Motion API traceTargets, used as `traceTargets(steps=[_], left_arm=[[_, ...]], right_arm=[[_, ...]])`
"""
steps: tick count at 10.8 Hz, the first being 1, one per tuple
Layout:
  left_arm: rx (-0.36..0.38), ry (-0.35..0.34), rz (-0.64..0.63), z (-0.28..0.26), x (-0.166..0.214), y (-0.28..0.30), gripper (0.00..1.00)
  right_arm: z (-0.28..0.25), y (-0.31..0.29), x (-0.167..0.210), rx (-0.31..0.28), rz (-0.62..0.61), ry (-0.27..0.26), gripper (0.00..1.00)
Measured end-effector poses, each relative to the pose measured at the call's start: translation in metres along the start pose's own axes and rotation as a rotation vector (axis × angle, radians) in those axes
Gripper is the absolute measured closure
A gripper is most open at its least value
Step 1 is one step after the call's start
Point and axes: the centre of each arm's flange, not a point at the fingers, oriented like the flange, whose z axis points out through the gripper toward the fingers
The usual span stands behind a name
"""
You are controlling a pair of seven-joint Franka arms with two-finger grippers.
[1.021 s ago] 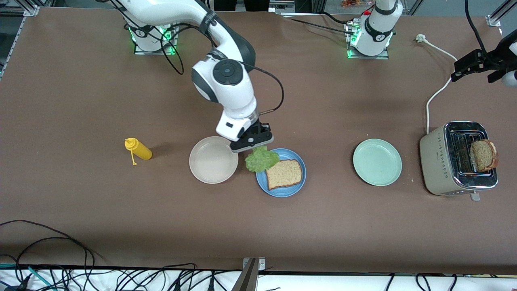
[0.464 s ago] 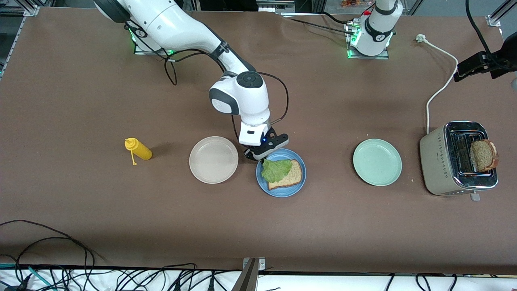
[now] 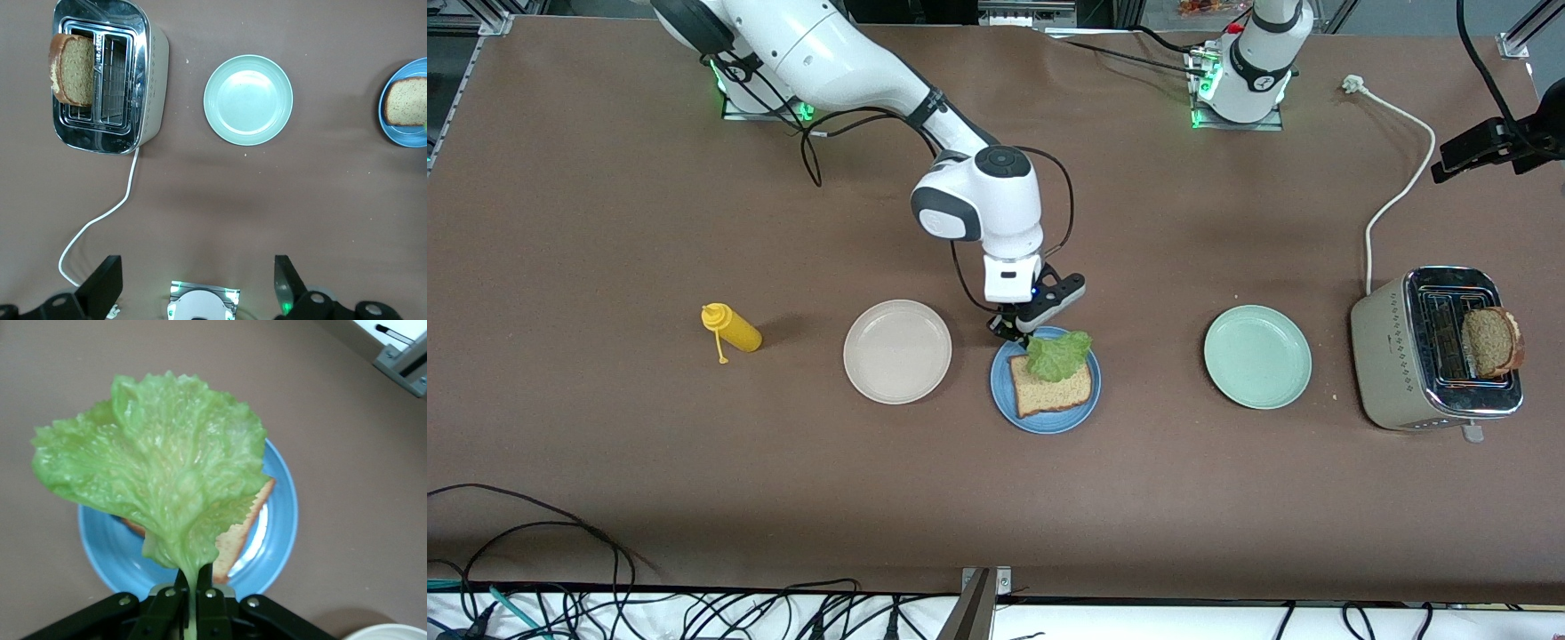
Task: Make sandwich in blue plate with both arms
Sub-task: 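Lower the lettuce onto the bread and open the right gripper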
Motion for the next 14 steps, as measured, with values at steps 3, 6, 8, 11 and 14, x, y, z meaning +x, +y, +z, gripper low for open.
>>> traceTargets(steps=[3, 6, 8, 11, 14], left_arm=[[0.0, 0.001, -0.001, 0.0, 0.0, 0.0, 0.0], [0.0, 0.001, -0.002, 0.0, 0.0, 0.0, 0.0], [0.0, 0.0, -0.004, 0.0, 0.0, -0.001, 0.0], [-0.001, 0.007, -0.006, -0.003, 0.0, -0.001, 0.0], [-0.001, 0.012, -0.008, -0.005, -0.001, 0.0, 0.0]], right_arm=[[0.007, -0.016, -0.003, 0.031, -0.038, 0.05, 0.94], [0.032, -0.007, -0.005, 0.016, -0.076, 0.094, 0.94], [0.039, 0.0, 0.0, 0.007, -0.092, 0.111, 0.94], [0.051, 0.008, -0.002, -0.005, -0.111, 0.122, 0.94], [0.055, 0.009, -0.003, -0.004, -0.122, 0.128, 0.94]])
